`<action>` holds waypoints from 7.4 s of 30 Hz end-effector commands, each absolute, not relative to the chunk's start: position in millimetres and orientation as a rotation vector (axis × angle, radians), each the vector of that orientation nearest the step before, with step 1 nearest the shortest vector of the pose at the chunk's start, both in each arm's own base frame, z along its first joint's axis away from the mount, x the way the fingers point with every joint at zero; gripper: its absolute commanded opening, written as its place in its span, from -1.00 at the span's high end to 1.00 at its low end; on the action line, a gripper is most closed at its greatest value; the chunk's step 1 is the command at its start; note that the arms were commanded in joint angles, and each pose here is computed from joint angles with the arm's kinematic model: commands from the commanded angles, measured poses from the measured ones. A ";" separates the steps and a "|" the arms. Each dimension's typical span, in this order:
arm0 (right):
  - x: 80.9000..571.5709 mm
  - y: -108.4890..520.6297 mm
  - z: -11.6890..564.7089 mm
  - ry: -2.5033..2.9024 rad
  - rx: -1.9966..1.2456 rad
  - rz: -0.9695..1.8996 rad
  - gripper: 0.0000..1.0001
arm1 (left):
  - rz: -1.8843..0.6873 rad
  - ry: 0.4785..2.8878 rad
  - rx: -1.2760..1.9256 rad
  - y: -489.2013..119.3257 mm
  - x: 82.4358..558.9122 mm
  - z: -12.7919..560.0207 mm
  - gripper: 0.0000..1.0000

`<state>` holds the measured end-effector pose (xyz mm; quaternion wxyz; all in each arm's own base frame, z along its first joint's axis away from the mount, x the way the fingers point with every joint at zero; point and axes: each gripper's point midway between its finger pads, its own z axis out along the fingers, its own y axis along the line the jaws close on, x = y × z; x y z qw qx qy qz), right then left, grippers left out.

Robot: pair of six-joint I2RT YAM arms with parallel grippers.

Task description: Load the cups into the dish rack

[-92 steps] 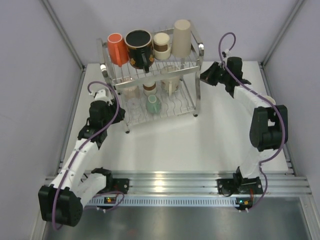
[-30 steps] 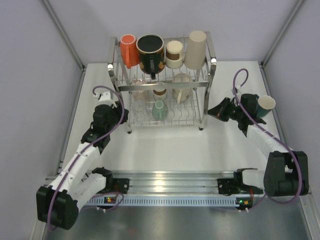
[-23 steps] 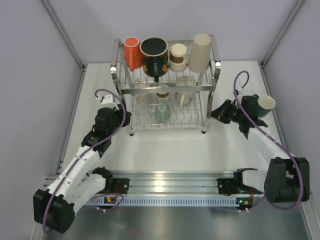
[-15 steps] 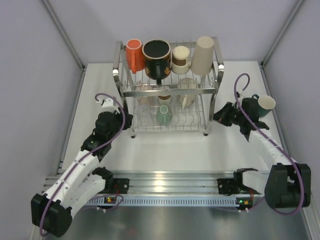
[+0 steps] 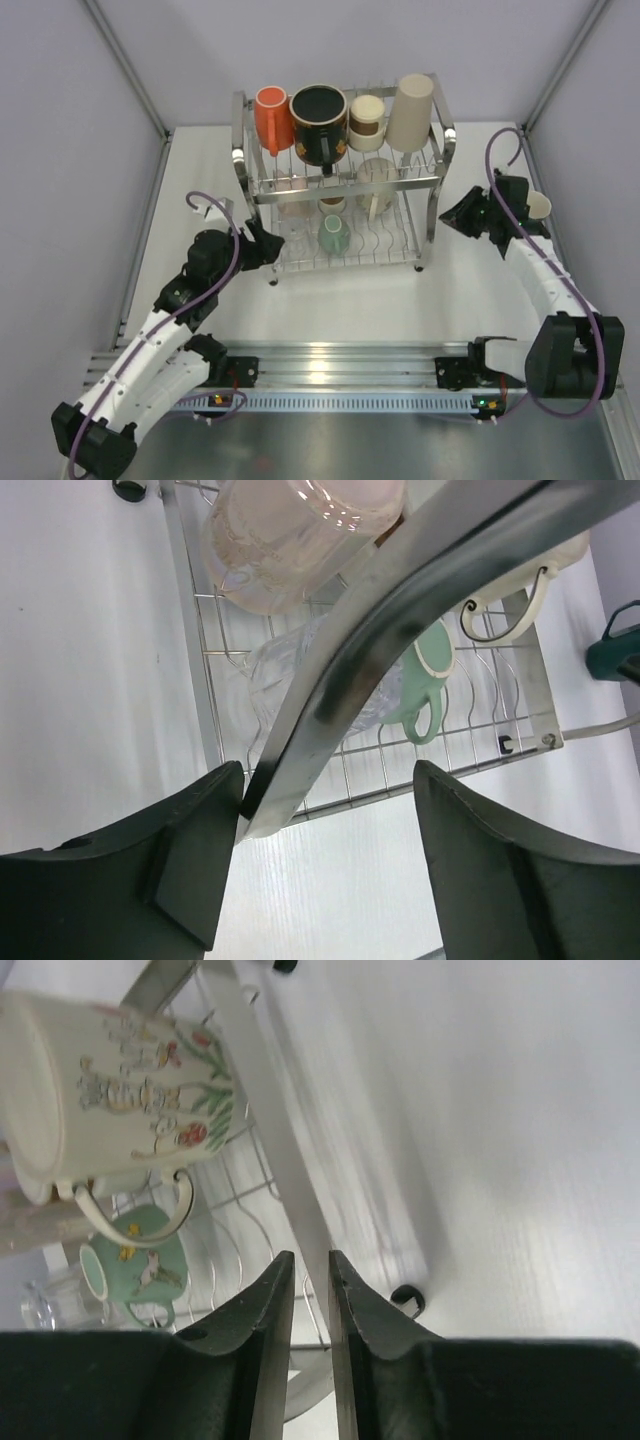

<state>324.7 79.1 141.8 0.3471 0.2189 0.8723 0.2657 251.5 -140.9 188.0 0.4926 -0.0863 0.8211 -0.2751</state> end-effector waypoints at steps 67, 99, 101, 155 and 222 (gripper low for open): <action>398.0 -156.6 169.5 1.418 2.218 -0.034 -0.04 | -0.644 1.763 -0.096 -123.5 231.3 360.0 -0.96; 454.6 -126.5 130.5 1.841 1.636 0.212 1.00 | -0.580 1.747 -0.201 -105.0 232.2 372.4 -0.84; 452.9 -129.4 160.8 1.831 1.496 0.202 1.00 | -0.586 1.727 -0.232 -99.0 226.4 379.5 -0.84; 93.6 105.0 643.9 0.644 -0.241 0.872 1.00 | -1.872 1.175 0.702 -416.2 88.7 611.0 -0.73; 113.1 115.6 565.4 0.830 -0.179 1.062 1.00 | -1.923 1.340 0.832 -440.8 74.1 538.3 0.01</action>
